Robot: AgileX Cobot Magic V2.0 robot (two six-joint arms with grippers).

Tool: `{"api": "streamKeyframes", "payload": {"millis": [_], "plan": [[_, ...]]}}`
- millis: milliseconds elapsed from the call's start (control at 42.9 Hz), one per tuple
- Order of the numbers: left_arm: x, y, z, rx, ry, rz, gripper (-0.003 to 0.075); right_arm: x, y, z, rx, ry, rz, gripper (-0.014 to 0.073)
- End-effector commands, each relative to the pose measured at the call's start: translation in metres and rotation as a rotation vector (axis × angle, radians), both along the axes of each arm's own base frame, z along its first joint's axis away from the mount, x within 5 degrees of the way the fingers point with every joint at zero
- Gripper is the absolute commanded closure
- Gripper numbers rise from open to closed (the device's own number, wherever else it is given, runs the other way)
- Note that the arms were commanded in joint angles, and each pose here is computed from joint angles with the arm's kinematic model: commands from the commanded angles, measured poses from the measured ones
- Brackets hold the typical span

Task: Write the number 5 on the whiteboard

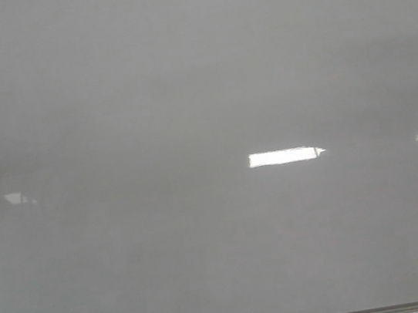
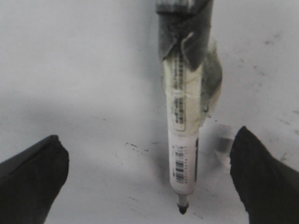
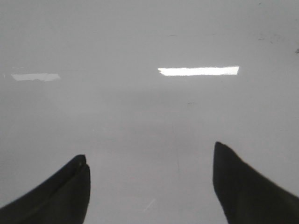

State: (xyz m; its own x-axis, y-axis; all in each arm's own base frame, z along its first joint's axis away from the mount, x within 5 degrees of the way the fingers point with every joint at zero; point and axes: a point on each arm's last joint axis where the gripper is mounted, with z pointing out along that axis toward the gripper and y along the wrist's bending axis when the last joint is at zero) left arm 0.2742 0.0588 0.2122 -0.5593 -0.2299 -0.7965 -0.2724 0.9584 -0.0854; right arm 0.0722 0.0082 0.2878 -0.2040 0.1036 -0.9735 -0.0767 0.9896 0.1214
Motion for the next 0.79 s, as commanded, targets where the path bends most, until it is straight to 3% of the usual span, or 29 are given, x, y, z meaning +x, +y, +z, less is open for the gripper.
{"api": "streamKeyframes", "payload": {"millis": [0, 396, 606, 769], "plan": [[0.0112, 0.0017, 0.0174, 0.024, -0.132, 0.005, 0.0109, 0.0020, -0.0010, 0.0180, -0.001, -0.097, -0.012, 0.0027], [0.0182, 0.0037, 0.0190, 0.046, -0.216, 0.007, 0.0444, 0.0020, -0.0010, 0.0180, -0.001, -0.097, -0.012, 0.0027], [0.0155, 0.0024, 0.0129, 0.029, -0.144, 0.004, 0.0640, 0.0020, -0.0010, 0.0180, -0.001, -0.097, -0.012, 0.0027], [0.0098, -0.0036, 0.0130, 0.016, -0.078, -0.018, 0.0740, 0.0020, -0.0010, 0.0180, -0.001, -0.097, -0.012, 0.0027]]}}
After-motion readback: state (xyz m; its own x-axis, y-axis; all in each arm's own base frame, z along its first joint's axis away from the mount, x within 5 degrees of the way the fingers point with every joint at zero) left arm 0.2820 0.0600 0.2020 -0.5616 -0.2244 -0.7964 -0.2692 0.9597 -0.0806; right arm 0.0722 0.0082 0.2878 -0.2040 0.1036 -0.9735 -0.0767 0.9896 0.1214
